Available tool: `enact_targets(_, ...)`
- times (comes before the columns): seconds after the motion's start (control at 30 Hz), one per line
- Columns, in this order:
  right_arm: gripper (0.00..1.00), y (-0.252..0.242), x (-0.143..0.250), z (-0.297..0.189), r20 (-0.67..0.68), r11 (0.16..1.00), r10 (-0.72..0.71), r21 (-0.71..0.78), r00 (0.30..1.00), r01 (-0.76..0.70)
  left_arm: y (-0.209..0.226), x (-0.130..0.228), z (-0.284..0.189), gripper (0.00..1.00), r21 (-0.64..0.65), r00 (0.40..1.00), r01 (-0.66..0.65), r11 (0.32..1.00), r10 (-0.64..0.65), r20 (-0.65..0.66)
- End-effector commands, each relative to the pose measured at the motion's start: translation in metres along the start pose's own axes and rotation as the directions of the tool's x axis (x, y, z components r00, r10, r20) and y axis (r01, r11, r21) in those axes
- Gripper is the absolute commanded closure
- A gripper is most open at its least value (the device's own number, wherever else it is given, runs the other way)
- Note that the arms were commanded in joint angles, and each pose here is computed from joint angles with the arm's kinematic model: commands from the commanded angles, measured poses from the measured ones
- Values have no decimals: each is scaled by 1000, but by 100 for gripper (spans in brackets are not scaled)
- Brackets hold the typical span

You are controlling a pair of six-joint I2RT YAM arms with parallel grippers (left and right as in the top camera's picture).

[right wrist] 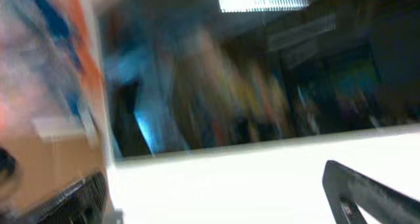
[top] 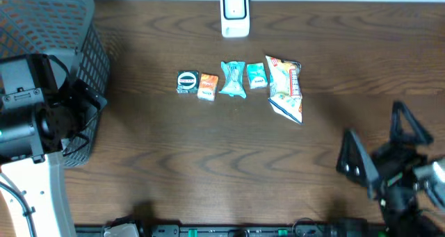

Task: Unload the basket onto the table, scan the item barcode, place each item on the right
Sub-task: 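Move the right gripper over the yellow chip bag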

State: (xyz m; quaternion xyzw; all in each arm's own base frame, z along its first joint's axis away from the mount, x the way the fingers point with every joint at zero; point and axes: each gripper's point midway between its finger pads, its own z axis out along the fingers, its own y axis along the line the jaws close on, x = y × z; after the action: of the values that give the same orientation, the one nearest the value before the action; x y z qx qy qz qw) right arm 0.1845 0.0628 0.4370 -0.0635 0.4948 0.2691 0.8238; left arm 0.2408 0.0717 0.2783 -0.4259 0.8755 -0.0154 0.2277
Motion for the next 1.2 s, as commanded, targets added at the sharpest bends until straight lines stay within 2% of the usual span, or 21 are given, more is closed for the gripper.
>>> enact_targets(0.0, 1, -1, 20, 37, -210, 991, -120, -80, 970, 106, 2, -3, -4, 2, 0, 1000, 11, 1000, -11, 15)
enact_targets(0.13, 1, -12, 49, 69, -417, 994, -56, -107, 907, 12, 2, -3, -4, 3, 0, 1000, 11, 1000, -11, 15)
enact_targets(0.23, 1, -24, 78, 87, -573, 992, 44, -74, 819, -105, 2, -3, -4, 2, 0, 1000, 11, 1000, -11, 15)
enact_targets(0.37, 1, -36, 129, 92, -743, 967, 171, -1, 647, -257, 2, -3, -4, 2, 0, 1000, 11, 1000, -11, 15)
enact_targets(0.47, 1, -33, 160, 87, -805, 929, 232, 17, 546, -371, 2, -3, -4, 2, 0, 1000, 11, 1000, -11, 15)
enact_targets(0.5, 1, -34, 175, 87, -827, 900, 281, 50, 487, -434, 2, -3, -4, 2, 0, 1000, 11, 1000, -11, 15)
enact_targets(0.6, 1, -34, 195, 78, -853, 854, 358, 134, 379, -503, 2, -3, -4, 2, 0, 1000, 11, 1000, -11, 15)
enact_targets(0.63, 1, -35, 206, 71, -865, 832, 389, 182, 317, -525, 2, -3, -4, 2, 0, 1000, 11, 1000, -11, 15)
enact_targets(0.67, 1, -37, 214, 68, -869, 821, 406, 211, 283, -530, 2, -3, -4, 2, 0, 1000, 11, 1000, -11, 15)
enact_targets(0.93, 1, -44, 236, 59, -876, 810, 435, 281, 206, -516, 2, -3, -4, 2, 0, 1000, 11, 1000, -11, 15)
enact_targets(1.1, 1, -71, 261, 31, -845, 835, 518, 466, 131, -292, 2, -3, -4, 3, 0, 1000, 11, 1000, -11, 15)
enact_targets(1.17, 1, -72, 266, 28, -851, 848, 509, 470, 128, -246, 2, -3, -4, 2, 0, 1000, 11, 1000, -11, 15)
